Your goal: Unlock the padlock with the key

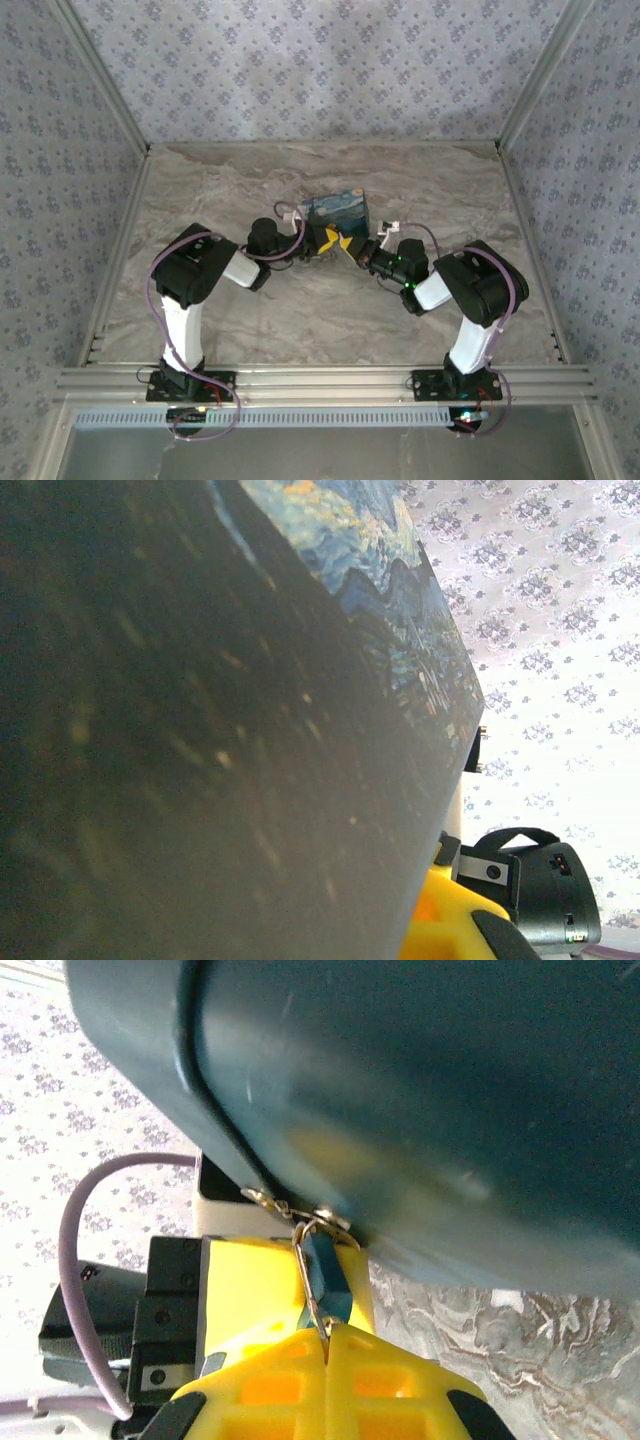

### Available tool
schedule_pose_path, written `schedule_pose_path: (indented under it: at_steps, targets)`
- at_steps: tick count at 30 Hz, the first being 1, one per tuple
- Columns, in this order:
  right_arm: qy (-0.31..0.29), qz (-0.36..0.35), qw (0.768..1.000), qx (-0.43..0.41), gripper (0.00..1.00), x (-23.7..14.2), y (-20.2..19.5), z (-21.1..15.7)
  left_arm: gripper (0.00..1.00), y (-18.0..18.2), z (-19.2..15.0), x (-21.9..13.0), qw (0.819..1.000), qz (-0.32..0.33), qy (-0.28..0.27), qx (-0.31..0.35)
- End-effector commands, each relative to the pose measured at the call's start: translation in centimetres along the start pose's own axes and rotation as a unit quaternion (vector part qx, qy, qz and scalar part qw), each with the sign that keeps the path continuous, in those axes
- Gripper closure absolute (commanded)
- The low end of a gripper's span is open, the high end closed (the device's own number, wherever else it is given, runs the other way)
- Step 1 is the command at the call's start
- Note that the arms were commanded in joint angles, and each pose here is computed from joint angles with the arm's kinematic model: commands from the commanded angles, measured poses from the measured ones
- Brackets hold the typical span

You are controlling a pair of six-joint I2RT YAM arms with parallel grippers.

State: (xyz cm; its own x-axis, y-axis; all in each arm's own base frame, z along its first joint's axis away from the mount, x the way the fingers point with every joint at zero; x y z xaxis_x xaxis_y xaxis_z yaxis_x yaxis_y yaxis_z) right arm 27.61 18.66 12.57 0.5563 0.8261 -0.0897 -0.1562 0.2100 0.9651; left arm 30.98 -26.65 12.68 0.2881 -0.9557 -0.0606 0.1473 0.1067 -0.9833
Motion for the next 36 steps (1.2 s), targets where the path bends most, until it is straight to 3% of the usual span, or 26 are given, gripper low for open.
schedule_pose_path:
  at_steps: [1, 11, 36]
  targets:
    - [0.041, 0.003, 0.999, 0.0, 1.0, -0.6, 0.0, -0.8, 1.0, -0.6, 0.7, 0.0, 1.0, -0.016, 0.002, 0.024]
    - [0.104, -0.026, 0.994, -0.003, 1.0, -0.6, 0.3, -1.5, 1.0, -0.8, 1.1, -0.1, 0.999, -0.023, 0.016, 0.03]
    - [0.109, -0.018, 0.994, 0.006, 1.0, -0.1, 0.6, -0.1, 1.0, -0.8, 0.4, -0.7, 0.998, -0.032, 0.048, 0.033]
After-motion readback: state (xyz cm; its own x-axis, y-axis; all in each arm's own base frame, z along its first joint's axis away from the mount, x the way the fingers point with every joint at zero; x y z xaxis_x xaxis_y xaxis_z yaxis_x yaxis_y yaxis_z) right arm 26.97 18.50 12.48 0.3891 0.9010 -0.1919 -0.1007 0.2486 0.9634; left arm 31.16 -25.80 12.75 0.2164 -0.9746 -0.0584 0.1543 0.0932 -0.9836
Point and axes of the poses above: each hand's point on the last joint's axis, 136 mm out from that joint toward the fingers, its own x axis out along the fingers, its own y axis along the line the jaws close on, z = x × y, the point moved 8 cm from there along -x, back along the fingers, and after that the axes turned 2 degrees about x, right-handed, at the moved point
